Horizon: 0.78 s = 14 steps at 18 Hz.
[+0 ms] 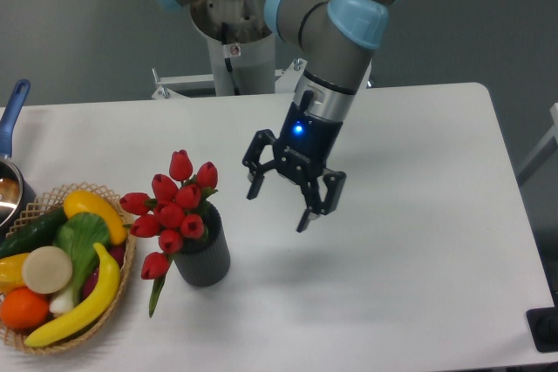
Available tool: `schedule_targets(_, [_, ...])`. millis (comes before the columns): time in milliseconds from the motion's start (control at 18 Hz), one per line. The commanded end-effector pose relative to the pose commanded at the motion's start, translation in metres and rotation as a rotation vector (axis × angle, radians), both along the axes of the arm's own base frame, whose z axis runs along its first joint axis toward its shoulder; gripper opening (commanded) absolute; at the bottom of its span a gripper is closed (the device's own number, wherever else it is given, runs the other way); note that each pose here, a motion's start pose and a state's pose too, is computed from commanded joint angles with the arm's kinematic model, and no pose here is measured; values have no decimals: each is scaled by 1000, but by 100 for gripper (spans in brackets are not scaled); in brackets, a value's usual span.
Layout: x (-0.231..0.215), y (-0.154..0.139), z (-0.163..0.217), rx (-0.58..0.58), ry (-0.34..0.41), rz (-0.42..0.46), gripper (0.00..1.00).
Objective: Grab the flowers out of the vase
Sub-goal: 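Move the open gripper toward the red tulip stems above the vase, then close the gripper around the tulip stems just above the vase rim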
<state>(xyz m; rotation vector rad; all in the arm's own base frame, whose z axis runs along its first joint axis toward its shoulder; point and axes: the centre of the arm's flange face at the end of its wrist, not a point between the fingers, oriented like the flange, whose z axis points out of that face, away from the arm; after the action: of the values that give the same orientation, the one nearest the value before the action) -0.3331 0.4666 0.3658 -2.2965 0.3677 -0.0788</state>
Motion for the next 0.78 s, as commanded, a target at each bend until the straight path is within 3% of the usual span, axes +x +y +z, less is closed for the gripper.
schedule_targets(167, [17,9,-1,51,-57,-43,100])
schedule_targets(778, [46,32,-18,57,-115,-117,100])
